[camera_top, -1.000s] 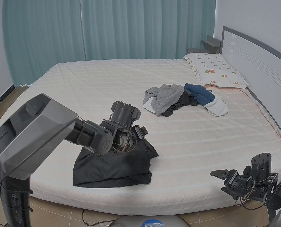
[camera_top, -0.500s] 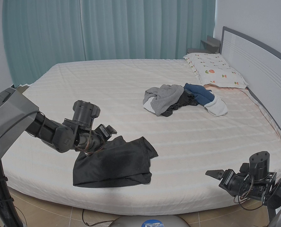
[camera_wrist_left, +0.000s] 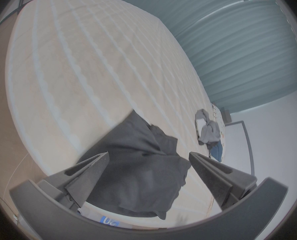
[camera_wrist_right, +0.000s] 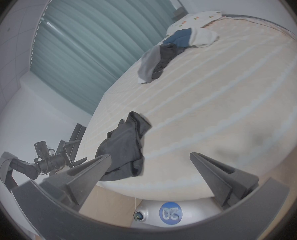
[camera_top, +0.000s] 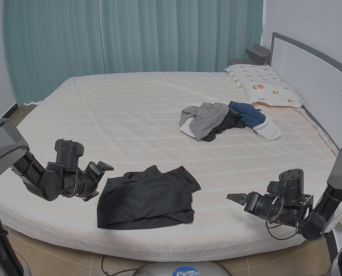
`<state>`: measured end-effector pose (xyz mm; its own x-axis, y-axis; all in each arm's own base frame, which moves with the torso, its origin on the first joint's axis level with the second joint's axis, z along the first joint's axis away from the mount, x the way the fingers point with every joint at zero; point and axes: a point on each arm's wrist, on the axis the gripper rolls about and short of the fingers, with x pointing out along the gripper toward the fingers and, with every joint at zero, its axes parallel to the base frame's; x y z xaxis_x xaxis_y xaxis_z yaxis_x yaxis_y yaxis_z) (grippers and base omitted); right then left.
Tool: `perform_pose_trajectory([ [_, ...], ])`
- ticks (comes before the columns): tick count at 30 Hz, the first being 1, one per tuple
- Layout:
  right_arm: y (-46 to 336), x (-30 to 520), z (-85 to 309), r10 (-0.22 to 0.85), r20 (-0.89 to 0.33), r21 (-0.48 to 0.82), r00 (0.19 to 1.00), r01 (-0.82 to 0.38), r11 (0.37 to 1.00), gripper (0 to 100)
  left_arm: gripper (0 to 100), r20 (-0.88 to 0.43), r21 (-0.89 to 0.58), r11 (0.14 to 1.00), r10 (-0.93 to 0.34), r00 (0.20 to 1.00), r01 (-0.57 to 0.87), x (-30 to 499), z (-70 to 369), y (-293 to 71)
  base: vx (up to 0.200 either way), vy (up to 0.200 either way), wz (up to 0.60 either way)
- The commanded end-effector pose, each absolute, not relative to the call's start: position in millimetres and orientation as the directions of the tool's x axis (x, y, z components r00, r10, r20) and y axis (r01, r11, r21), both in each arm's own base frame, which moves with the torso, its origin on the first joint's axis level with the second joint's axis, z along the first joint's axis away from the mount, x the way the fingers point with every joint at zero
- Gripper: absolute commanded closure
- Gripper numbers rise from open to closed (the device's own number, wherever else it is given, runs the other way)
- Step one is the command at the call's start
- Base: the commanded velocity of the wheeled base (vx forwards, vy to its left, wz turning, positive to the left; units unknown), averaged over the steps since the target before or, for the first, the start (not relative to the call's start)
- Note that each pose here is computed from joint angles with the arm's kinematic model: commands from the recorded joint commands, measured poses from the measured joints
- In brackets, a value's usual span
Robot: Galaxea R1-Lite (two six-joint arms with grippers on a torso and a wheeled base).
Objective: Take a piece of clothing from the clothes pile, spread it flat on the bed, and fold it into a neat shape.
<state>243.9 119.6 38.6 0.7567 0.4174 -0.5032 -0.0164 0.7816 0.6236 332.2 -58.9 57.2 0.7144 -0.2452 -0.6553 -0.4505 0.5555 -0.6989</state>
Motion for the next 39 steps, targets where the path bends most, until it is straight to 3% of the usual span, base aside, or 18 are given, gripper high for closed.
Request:
perform_pose_trajectory([
  [1, 135.0, 270.1, 16.9, 0.450, -0.519, 0.597, 0.727, -0.069, 0.799, 0, 0, -0.668, -0.696, 0.527, -0.225, 0.709, -0.488, 320.9, 41.3, -39.8, 0.000, 0.200, 0.00],
  [13, 126.2, 296.1, -8.9, 0.503, -0.539, 0.573, 0.675, -0.143, 0.807, 0, 0, -0.657, -0.714, 0.495, -0.231, 0.717, -0.495, 318.8, 20.6, -39.2, 0.000, 0.200, 0.00],
  [28, 120.4, 328.7, -25.7, 0.509, -0.531, 0.570, 0.678, -0.159, 0.806, 0, 0, -0.665, -0.708, 0.498, -0.230, 0.710, -0.501, 317.6, 17.8, -39.6, 0.000, 0.000, 0.00],
  [29, 120.2, 328.3, -27.5, 0.506, -0.536, 0.567, 0.676, -0.156, 0.809, 100, 0, -0.666, -0.706, 0.499, -0.230, 0.709, -0.502, 317.6, 17.3, -39.6, 0.000, 0.000, 0.00],
  [39, 105.2, 320.2, -32.7, 0.474, -0.568, 0.538, 0.673, -0.132, 0.832, 100, 0, -0.670, -0.702, 0.506, -0.229, 0.706, -0.502, 317.7, 15.4, -40.0, 0.000, 0.000, 0.00],
])
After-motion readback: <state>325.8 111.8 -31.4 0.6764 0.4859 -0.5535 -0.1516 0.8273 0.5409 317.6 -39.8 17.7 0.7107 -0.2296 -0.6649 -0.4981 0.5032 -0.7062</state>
